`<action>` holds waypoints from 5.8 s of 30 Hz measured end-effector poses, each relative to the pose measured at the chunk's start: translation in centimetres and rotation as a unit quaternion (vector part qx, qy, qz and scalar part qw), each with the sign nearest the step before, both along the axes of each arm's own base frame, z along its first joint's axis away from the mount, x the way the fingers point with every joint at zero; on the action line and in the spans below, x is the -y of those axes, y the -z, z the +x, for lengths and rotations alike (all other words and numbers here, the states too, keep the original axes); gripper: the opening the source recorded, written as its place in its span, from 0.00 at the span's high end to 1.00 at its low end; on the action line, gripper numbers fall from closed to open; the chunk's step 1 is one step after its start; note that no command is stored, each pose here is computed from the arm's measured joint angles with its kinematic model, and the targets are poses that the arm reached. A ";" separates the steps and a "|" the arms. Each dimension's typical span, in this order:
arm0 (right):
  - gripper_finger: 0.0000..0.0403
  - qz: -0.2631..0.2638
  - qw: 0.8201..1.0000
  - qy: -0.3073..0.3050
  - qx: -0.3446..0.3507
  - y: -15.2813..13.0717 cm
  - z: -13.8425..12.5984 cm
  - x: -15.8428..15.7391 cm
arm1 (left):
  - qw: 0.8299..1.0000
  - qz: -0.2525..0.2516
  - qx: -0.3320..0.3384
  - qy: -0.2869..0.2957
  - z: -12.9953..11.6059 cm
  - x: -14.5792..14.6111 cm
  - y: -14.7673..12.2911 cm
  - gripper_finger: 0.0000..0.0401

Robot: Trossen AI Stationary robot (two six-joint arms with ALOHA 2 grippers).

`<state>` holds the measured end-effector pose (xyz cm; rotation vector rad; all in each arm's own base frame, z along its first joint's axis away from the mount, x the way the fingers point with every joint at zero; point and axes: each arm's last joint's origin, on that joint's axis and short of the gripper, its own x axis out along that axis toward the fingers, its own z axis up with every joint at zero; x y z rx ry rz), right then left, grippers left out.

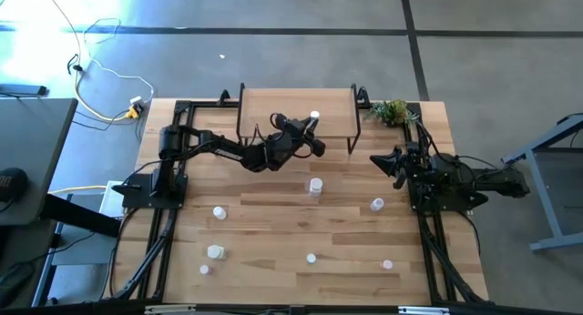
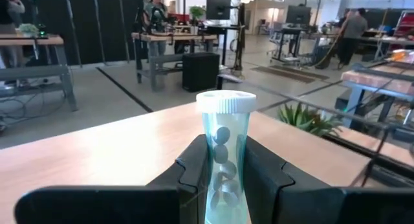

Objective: Pick and place medicine bottles onto shelf by color
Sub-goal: Put the top blue pill bottle on the shelf, then put the top pill bottle on the shelf

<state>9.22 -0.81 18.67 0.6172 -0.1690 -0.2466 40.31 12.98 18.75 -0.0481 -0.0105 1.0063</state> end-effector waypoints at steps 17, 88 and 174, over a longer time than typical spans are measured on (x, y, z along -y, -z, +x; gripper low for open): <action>1.00 0.006 1.000 -0.005 0.002 0.0 0.0 0.0 | 0.999 -0.023 -0.026 -0.009 -0.2 -0.6 0.7 0.85; 1.00 0.005 1.000 -0.004 0.002 0.0 0.0 0.0 | 0.999 -0.024 -0.026 -0.013 -0.4 -0.5 0.2 0.39; 0.51 -0.055 0.944 -0.086 -0.313 -13.5 4.9 -0.4 | 0.896 -0.227 -0.072 0.374 -7.0 14.8 -11.3 0.39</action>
